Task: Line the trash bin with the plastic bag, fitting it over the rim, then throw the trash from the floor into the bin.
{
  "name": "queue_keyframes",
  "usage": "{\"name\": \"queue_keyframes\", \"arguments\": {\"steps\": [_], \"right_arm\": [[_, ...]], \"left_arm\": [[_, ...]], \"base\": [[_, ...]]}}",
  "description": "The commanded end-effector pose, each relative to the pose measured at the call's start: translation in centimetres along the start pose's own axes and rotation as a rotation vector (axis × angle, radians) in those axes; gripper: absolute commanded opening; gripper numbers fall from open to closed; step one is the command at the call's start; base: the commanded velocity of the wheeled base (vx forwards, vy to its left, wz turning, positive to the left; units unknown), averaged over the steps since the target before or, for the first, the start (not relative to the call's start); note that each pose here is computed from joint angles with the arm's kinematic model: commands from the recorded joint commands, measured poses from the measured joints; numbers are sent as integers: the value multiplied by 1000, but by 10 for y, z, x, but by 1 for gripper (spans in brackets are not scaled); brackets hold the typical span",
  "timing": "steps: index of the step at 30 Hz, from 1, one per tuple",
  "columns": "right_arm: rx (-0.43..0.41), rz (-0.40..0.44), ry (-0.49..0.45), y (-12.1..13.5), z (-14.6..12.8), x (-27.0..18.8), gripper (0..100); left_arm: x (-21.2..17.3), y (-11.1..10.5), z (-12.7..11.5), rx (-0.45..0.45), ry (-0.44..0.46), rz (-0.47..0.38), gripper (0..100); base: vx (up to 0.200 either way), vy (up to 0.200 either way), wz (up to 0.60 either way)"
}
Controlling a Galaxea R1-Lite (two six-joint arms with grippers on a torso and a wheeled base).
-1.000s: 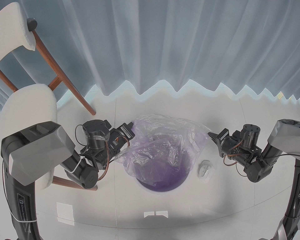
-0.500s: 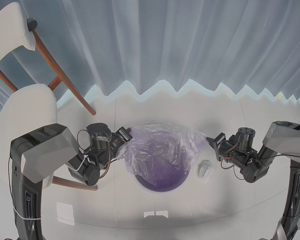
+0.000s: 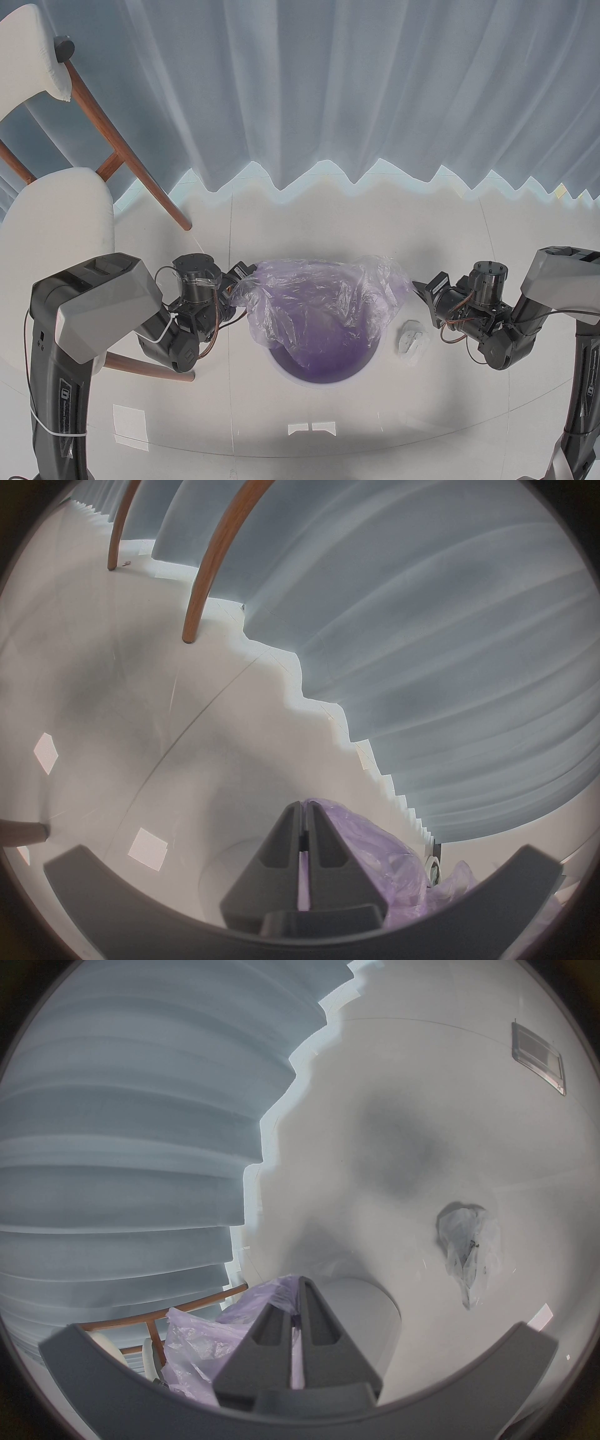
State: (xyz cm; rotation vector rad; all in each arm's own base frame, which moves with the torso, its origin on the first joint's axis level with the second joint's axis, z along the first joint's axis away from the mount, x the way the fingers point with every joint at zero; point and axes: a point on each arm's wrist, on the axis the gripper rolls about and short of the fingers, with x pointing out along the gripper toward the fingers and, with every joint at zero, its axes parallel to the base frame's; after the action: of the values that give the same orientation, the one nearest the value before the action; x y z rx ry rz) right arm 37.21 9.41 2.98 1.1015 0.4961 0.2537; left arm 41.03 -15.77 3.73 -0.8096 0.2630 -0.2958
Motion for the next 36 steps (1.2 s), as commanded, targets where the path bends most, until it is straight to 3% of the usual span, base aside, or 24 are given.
{"name": "queue_keyframes", "arguments": {"steps": [1, 4, 5, 11, 15, 18, 20, 21, 22, 23, 26, 32, 36], "right_arm": [[-2, 2, 2, 4, 0, -7, 0], [-4, -6, 10, 3, -1, -11, 0], [-8, -12, 15, 3, -3, -15, 100], [-12, 90, -23, 39, 5, -44, 100], [-22, 131, 56, 80, 3, -80, 100], [-12, 107, 137, 104, 5, -106, 100], [3, 73, 281, 134, -1, -130, 100], [6, 64, 303, 136, -3, -132, 100], [15, 23, 417, 148, -14, -133, 100], [15, -8, 472, 154, -21, -130, 100], [3, -75, 566, 156, -45, -109, 100], [-28, -148, 592, 147, -71, -71, 100], [-41, -157, 634, 146, -87, -58, 100]], "left_arm": [[0, 3, -1, -1, 5, 9, 0], [0, 4, -2, -1, 10, 17, 0], [-1, 5, -2, -1, 13, 23, 0], [-12, 1, 4, 11, 11, 29, 0], [-23, -12, 17, 15, -4, 11, 0], [-33, -17, 19, 27, 22, 23, 0], [-42, -22, 18, 54, 69, 18, 0], [-43, -23, 18, 57, 71, 18, 0], [-48, -25, 18, 72, 88, 11, 0], [-52, -27, 17, 85, 100, 5, 0], [-61, -29, 9, 123, 145, -3, 0], [-73, -25, -11, 202, 229, 2, 0], [-75, -27, -18, 208, 251, -4, 0]], "base": [[0, 0, 0], [0, 0, 0], [0, 0, 0], [0, 0, 0], [0, 0, 0], [0, 0, 0], [0, 0, 0], [0, 0, 0], [0, 0, 0], [0, 0, 0], [0, 0, 0], [0, 0, 0], [0, 0, 0]]}}
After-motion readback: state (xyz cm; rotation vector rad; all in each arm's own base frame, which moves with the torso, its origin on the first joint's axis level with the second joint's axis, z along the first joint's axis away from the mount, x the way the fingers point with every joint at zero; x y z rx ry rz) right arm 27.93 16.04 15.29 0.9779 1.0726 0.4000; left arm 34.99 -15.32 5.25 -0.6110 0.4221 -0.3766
